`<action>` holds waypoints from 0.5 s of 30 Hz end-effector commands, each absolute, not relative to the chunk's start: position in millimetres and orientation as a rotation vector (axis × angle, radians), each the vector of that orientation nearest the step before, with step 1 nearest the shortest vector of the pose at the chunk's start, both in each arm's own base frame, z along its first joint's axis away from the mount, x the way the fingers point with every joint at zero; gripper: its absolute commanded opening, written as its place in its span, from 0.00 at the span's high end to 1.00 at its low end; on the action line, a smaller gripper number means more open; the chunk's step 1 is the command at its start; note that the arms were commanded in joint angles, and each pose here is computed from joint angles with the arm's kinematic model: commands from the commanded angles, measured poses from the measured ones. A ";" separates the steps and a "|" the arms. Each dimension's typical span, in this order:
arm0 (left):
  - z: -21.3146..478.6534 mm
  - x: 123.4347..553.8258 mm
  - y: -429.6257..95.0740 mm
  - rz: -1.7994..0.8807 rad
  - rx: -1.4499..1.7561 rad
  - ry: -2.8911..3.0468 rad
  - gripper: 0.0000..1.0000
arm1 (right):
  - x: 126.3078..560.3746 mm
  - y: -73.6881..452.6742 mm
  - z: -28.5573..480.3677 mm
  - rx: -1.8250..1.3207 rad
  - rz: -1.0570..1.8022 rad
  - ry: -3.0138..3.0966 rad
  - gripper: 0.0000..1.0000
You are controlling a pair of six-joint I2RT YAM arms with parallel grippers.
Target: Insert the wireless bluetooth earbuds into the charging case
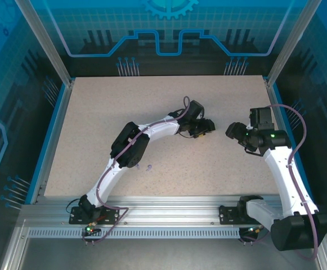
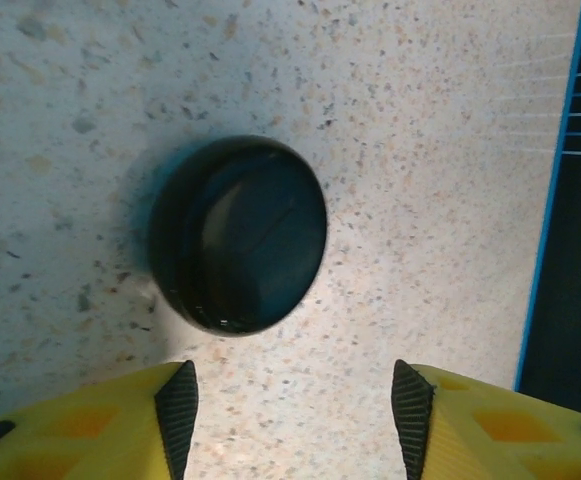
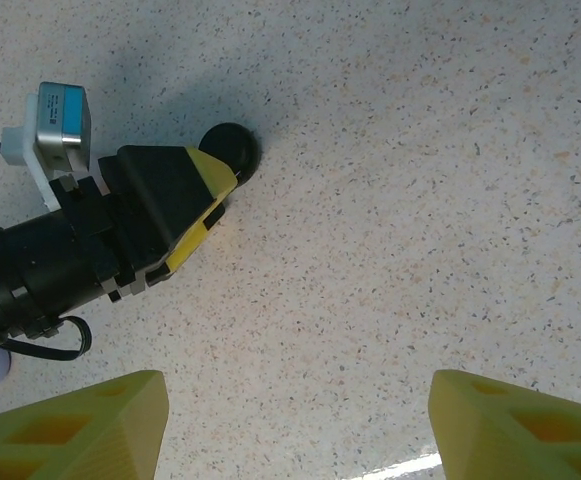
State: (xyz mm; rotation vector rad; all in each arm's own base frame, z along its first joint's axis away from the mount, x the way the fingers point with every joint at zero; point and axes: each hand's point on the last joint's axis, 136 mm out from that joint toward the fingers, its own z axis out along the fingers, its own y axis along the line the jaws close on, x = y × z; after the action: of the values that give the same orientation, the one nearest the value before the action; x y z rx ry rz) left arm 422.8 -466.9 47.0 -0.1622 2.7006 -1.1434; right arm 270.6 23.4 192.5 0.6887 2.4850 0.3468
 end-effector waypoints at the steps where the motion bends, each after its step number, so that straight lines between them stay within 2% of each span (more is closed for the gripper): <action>1: 56.6 421.8 -460.0 -1.047 -0.094 2.705 0.40 | 267.8 19.4 198.9 0.686 0.352 2.476 0.29; 6: 82.9 426.4 -446.8 -0.940 -0.012 2.650 0.34 | 266.8 16.3 197.9 0.687 0.351 2.477 0.28; 13: 134.9 427.6 -426.6 -0.826 0.106 2.545 0.30 | 265.0 13.2 196.9 0.673 0.352 2.473 0.22; 14: 140.9 427.0 -422.4 -0.807 0.115 2.532 0.28 | 264.5 12.5 196.5 0.673 0.349 2.473 0.20; 15: 148.8 426.1 -418.4 -0.792 0.125 2.515 0.21 | 264.5 12.1 196.5 0.670 0.348 2.472 0.18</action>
State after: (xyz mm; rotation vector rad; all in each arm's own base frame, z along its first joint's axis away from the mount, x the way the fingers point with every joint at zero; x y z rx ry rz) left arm 428.6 -432.2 101.5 0.0392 2.6060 -0.8632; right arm 269.7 15.0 196.0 0.6801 2.4712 0.3463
